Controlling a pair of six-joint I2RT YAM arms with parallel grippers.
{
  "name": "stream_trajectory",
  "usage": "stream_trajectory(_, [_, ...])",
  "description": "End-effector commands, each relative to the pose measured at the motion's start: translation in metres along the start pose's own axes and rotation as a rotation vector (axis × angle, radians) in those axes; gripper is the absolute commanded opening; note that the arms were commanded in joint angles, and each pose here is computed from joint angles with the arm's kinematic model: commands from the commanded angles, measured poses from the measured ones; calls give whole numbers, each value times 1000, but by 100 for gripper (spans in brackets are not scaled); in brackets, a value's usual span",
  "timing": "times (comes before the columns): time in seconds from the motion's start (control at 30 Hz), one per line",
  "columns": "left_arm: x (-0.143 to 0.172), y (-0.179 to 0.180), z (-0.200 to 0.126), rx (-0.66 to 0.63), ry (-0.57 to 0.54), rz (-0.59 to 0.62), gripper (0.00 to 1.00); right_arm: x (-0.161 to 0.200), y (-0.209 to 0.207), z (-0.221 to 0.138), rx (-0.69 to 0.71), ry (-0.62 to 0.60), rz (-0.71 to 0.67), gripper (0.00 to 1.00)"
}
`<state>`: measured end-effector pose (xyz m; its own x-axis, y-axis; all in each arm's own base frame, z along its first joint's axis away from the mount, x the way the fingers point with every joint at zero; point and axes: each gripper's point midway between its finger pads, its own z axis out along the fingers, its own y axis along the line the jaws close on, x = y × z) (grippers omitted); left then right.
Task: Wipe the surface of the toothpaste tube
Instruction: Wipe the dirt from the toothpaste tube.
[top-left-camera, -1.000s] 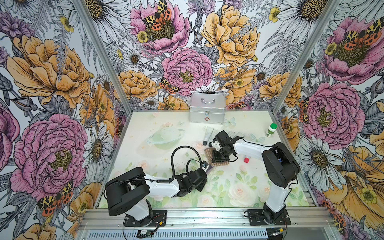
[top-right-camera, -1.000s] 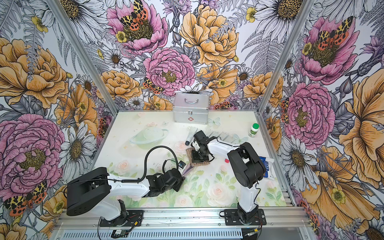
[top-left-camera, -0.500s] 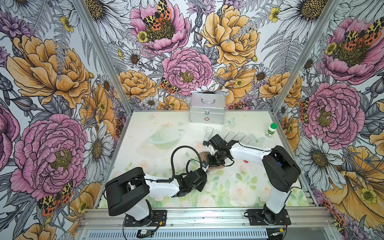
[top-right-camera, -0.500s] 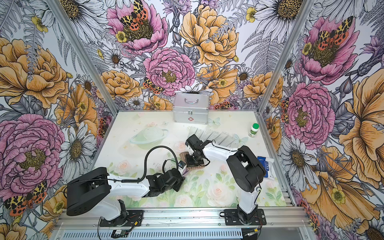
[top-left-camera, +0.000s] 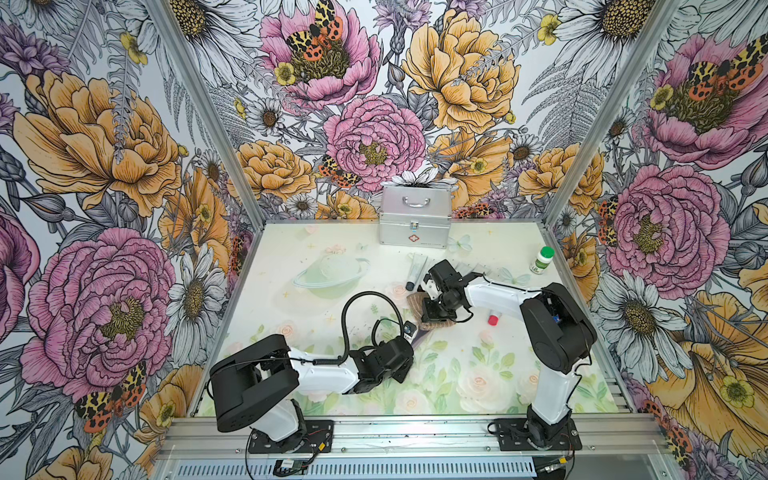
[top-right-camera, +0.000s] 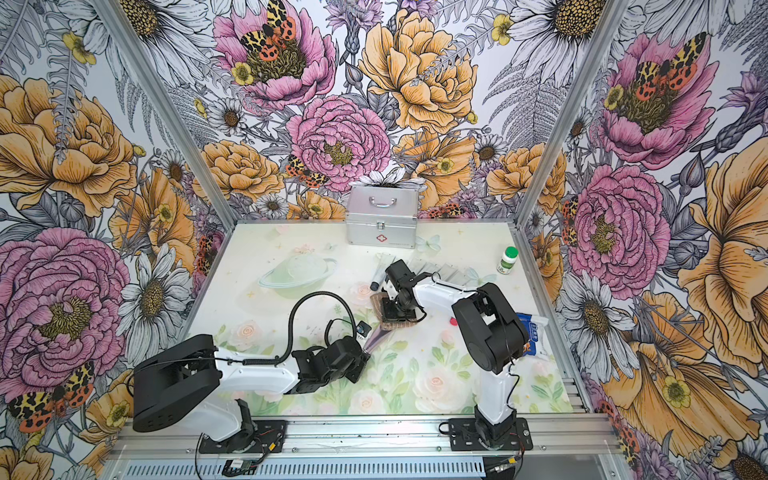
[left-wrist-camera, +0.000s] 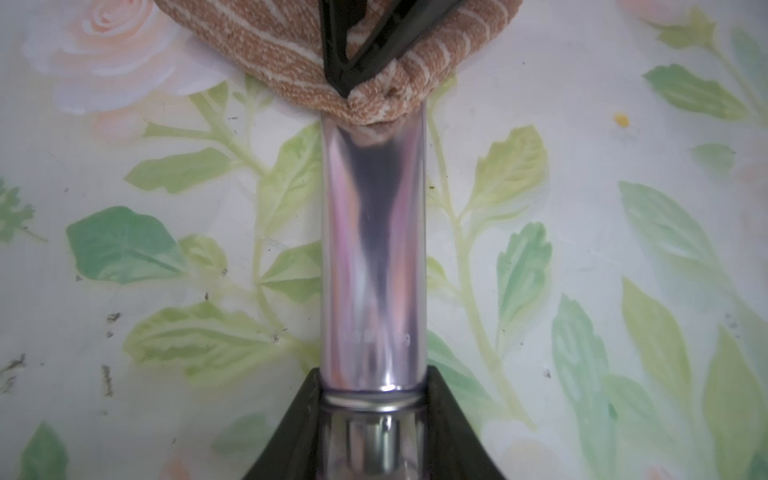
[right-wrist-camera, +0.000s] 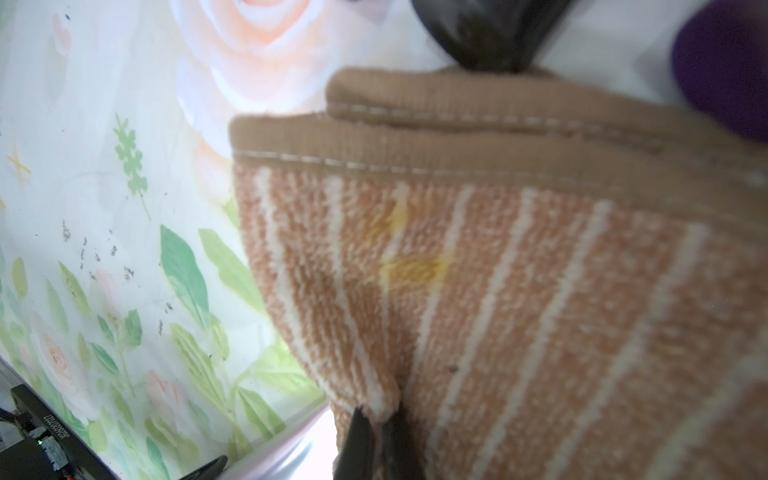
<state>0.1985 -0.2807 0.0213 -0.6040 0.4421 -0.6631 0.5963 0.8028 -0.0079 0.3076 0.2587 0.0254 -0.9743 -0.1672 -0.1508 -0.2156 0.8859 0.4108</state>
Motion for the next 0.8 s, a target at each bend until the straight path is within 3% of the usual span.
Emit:
stream_trajectory(0.0, [-4, 7, -2, -19, -16, -8, 27, 38, -17, 17, 91, 118, 8, 0])
stream_trajectory(0.47, [-4, 8, -1, -19, -13, -8, 28, 69, 38, 5, -50, 138, -33, 0])
stream_trajectory(0.77, [-6, 8, -3, -11, -18, -14, 27, 61, -23, 17, 117, 126, 16, 0])
